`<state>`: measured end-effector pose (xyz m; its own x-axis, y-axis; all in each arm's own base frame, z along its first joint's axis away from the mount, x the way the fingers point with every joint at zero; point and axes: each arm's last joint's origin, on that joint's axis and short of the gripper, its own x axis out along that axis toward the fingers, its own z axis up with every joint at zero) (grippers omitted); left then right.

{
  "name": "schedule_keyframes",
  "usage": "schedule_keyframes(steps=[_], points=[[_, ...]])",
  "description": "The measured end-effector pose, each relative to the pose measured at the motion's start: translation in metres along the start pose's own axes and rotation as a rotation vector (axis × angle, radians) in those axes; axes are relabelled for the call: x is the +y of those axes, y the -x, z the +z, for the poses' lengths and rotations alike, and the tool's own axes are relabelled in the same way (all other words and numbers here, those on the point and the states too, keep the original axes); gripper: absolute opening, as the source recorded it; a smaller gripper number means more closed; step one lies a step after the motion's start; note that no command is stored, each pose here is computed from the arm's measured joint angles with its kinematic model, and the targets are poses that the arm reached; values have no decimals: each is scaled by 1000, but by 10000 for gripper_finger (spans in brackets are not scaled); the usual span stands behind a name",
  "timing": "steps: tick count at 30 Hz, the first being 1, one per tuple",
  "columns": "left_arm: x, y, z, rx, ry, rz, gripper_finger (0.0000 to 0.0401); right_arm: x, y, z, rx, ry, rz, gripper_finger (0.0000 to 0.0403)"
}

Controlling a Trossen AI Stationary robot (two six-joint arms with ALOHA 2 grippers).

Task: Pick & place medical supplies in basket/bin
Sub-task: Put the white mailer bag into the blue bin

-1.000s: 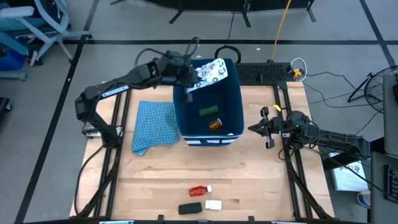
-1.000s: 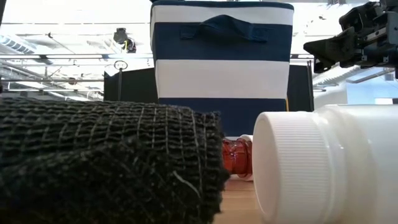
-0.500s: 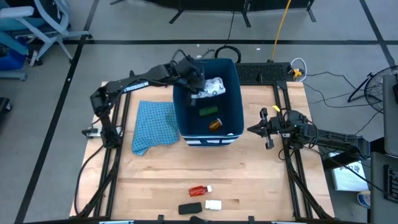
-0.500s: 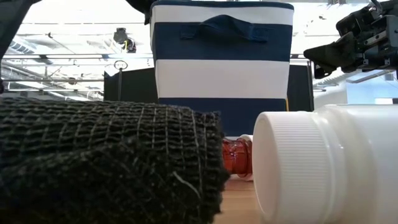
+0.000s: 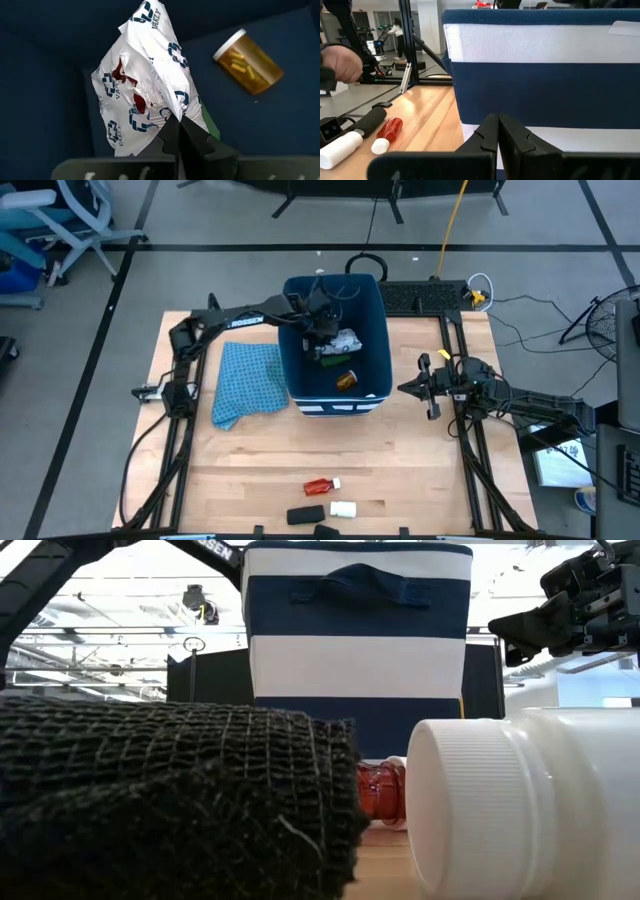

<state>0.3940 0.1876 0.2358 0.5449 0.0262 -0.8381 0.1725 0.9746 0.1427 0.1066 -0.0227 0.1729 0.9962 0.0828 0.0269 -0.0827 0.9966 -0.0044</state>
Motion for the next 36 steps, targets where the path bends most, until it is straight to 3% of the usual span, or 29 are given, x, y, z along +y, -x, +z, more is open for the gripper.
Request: schedule_keyframes(steps=[10,24,30,36], points=[[1,-29,-15,67,46,-81,1,0,0,0,1,0,1,0],[10,-34,-26,67,181,-140,16,0,0,0,-2,1,2,0],[9,-34,-26,71,192,-138,65,0,0,0,-2,1,2,0],[3,-15,-15,37,146,-106,168,0,0,0,-3,1,2,0]])
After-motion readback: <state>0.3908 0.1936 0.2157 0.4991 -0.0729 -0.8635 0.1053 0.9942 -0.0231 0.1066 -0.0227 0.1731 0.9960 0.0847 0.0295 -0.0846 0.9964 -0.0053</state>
